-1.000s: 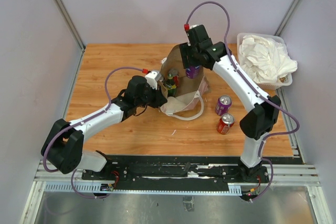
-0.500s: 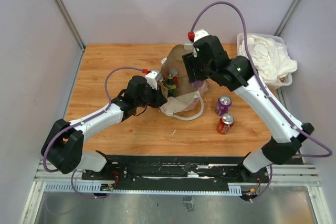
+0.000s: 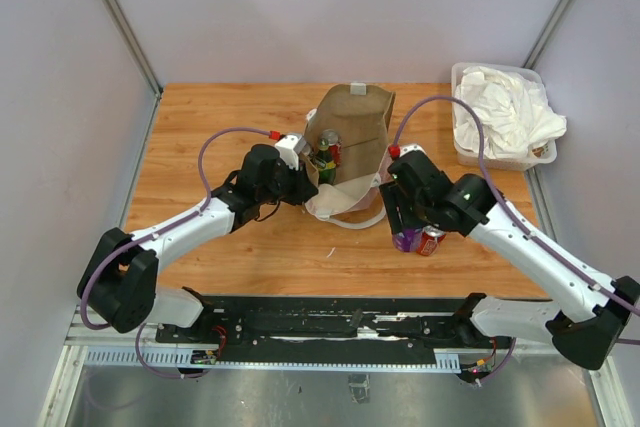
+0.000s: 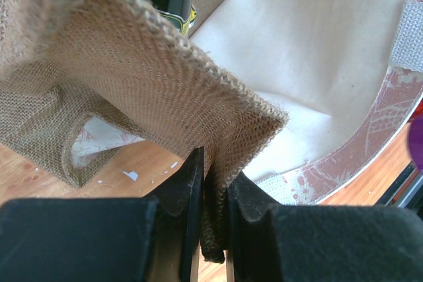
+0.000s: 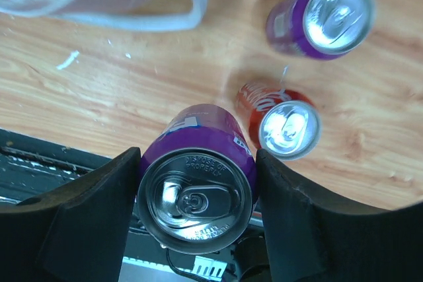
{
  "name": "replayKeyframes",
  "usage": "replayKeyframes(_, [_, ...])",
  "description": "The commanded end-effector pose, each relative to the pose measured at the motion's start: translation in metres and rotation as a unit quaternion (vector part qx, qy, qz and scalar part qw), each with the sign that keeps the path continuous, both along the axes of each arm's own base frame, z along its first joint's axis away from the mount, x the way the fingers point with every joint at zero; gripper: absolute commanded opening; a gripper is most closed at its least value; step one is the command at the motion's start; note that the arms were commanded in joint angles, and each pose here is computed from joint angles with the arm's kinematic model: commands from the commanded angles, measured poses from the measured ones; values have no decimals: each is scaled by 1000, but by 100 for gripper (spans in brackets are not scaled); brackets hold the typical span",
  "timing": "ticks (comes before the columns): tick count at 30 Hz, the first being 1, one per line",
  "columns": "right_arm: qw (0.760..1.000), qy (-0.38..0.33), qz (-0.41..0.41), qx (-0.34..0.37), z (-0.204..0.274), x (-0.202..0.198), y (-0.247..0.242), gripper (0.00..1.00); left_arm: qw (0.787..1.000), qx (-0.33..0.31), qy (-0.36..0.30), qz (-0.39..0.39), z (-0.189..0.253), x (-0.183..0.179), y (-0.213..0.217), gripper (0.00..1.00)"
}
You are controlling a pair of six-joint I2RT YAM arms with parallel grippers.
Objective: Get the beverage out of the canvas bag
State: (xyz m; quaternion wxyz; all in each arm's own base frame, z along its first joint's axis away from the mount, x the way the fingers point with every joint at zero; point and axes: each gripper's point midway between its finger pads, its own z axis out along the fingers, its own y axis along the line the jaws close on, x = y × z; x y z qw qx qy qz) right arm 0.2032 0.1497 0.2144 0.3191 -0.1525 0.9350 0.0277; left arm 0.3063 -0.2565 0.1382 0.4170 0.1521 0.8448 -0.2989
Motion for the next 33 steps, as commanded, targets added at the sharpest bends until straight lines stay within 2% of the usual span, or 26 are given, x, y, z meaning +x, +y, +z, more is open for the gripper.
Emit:
replayKeyframes(1, [997,-17,-6,70,-8,4,23,1,999,39,26,23,-23,-3,14,12])
replayKeyframes(13, [999,-30,-18,26,-66,40,37,1,999,40,30,19,-25,-1,11,12])
replayKeyframes(29, [997,-7,-74,10,-121,51,22,1,998,45,31,17,-29,-4,13,13])
replayKeyframes(31, [997,3,-78,0,-125,48,19,9,998,47,32,18,-30,-4,14,13])
replayKeyframes(33, [997,14,-79,-9,-127,44,16,31,998,48,32,18,-30,-3,14,13])
